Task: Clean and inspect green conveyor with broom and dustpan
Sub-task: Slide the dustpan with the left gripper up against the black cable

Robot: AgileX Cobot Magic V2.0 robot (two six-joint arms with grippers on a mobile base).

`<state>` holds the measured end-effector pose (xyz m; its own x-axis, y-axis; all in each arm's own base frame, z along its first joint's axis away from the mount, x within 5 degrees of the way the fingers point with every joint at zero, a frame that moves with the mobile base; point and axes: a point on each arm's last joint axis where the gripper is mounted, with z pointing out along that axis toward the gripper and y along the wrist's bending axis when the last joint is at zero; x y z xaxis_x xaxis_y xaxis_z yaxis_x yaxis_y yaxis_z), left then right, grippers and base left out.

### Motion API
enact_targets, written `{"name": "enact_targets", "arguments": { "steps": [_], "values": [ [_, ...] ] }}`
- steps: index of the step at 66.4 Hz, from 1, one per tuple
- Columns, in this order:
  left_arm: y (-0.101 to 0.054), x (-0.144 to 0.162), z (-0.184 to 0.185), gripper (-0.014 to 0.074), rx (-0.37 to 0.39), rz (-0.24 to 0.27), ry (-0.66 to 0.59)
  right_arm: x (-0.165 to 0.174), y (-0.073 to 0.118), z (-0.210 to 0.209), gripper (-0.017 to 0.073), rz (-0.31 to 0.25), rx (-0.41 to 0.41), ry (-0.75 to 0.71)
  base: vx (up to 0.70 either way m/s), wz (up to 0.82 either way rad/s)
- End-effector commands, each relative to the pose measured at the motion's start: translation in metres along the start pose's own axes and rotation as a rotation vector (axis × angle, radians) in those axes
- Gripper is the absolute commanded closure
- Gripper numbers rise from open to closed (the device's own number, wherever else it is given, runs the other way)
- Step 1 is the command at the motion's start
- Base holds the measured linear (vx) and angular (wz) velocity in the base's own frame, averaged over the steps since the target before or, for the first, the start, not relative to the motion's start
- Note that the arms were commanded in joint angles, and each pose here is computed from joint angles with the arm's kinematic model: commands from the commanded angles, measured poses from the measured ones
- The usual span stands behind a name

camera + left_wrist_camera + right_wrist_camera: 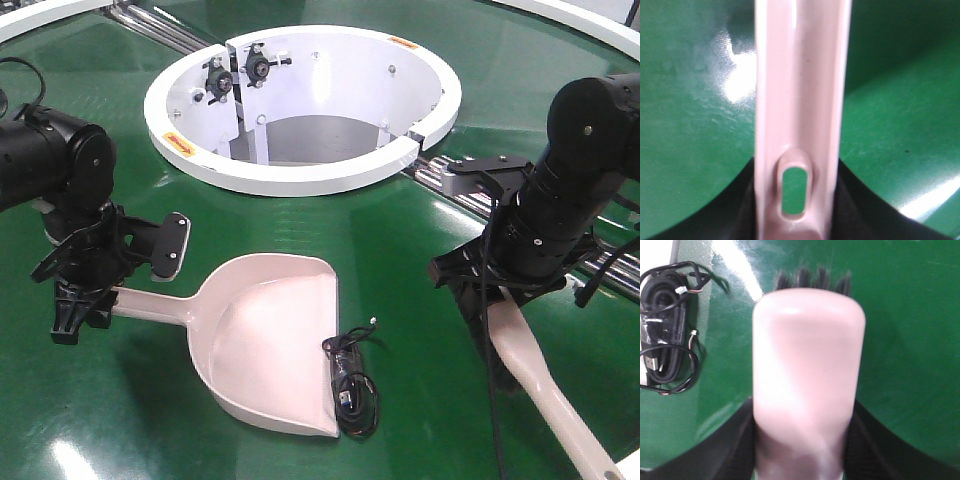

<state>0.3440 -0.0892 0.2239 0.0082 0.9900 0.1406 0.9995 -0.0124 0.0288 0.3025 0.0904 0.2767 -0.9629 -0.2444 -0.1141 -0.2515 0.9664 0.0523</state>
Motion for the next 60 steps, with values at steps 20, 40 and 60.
{"name": "enact_targets", "arguments": {
  "steps": [20,40,60],
  "values": [
    [-0.0055,-0.0033,-0.0201,0.0617,-0.022,0.002,-0.037,0.0068,0.0008,-0.0224,0.0566,-0.013,-0.002,-0.023,0.00,0.00],
    [-0.0055,-0.0033,-0.0201,0.0617,-0.022,0.002,-0.037,0.0068,0.0008,-0.0224,0.0566,-0.013,-0.002,-0.023,0.00,0.00],
    [-0.0055,-0.0033,-0.0201,0.0617,-0.022,0.002,-0.037,0.0071,0.0008,-0.0224,0.0566,-0.013,-0.002,-0.020,0.00,0.00]
  ]
}}
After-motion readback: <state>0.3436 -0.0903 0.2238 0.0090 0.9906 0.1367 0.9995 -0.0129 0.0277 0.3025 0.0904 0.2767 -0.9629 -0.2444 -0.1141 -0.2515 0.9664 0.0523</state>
